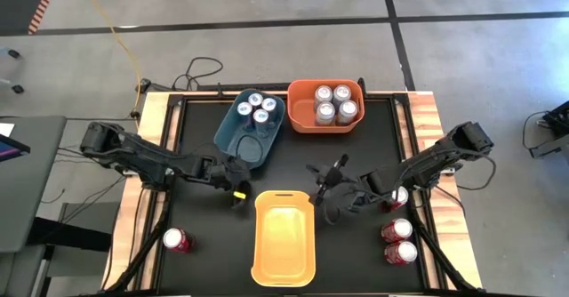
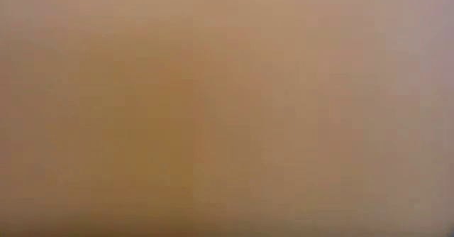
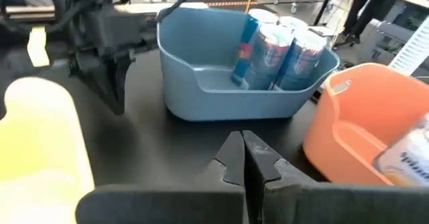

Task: Sort soda cans
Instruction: Adjust the blue bin

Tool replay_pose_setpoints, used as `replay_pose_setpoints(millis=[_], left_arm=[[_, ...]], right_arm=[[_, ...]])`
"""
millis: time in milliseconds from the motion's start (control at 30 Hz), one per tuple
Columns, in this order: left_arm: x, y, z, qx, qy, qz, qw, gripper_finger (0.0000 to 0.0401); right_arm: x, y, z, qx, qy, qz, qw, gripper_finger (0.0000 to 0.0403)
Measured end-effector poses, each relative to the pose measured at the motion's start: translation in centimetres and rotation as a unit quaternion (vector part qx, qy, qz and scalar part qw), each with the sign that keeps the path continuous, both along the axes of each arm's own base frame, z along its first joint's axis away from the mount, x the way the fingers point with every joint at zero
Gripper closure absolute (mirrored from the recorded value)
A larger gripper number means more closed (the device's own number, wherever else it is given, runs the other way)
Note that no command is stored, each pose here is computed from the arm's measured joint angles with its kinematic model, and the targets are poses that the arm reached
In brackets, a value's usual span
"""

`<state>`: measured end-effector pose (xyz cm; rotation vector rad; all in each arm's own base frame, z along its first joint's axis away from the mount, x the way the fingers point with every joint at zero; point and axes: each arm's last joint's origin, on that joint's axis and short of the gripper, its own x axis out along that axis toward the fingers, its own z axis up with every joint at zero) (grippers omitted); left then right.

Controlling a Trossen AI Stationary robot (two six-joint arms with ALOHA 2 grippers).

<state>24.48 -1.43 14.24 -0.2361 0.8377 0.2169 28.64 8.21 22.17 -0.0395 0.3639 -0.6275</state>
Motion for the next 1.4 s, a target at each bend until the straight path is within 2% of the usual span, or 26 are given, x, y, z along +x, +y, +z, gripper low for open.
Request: replay_pose_setpoints(millis=[167, 433, 800, 933, 1167, 1400], left_arm=[[0.9, 0.7, -1.0, -0.002, -0.01, 0.007, 1.0, 0.04], [2.5, 2.1, -1.3, 0.012, -0.066, 0.02, 0.998, 0.04], [4.1, 3.7, -1.0, 0.031, -0.093, 0.028, 0.995, 0.04], [4.2, 3.7, -0.3, 0.009, -0.098, 0.048, 0.994, 0.04], [3.2, 2.7, 1.0, -0.027, -0.073, 0.042, 0.996, 0.0385], [2.1, 2.2, 3.0, 0.002, -0.084, 0.061, 0.995, 0.036]], right_arm=[[-2.0, -0.4, 0.6, -0.012, 0.023, -0.042, 0.999, 0.0394], [-5.1, -2.7, 0.2, 0.027, 0.069, -0.133, 0.988, 0.0394], [-4.2, -2.0, -1.7, 0.028, 0.084, -0.138, 0.987, 0.0394], [-4.3, -2.1, -2.3, 0.027, 0.091, -0.155, 0.983, 0.0394], [-5.8, -2.7, -2.5, 0.019, 0.103, -0.197, 0.975, 0.0394], [-6.0, -2.8, -2.5, -0.001, 0.108, -0.202, 0.973, 0.0395]])
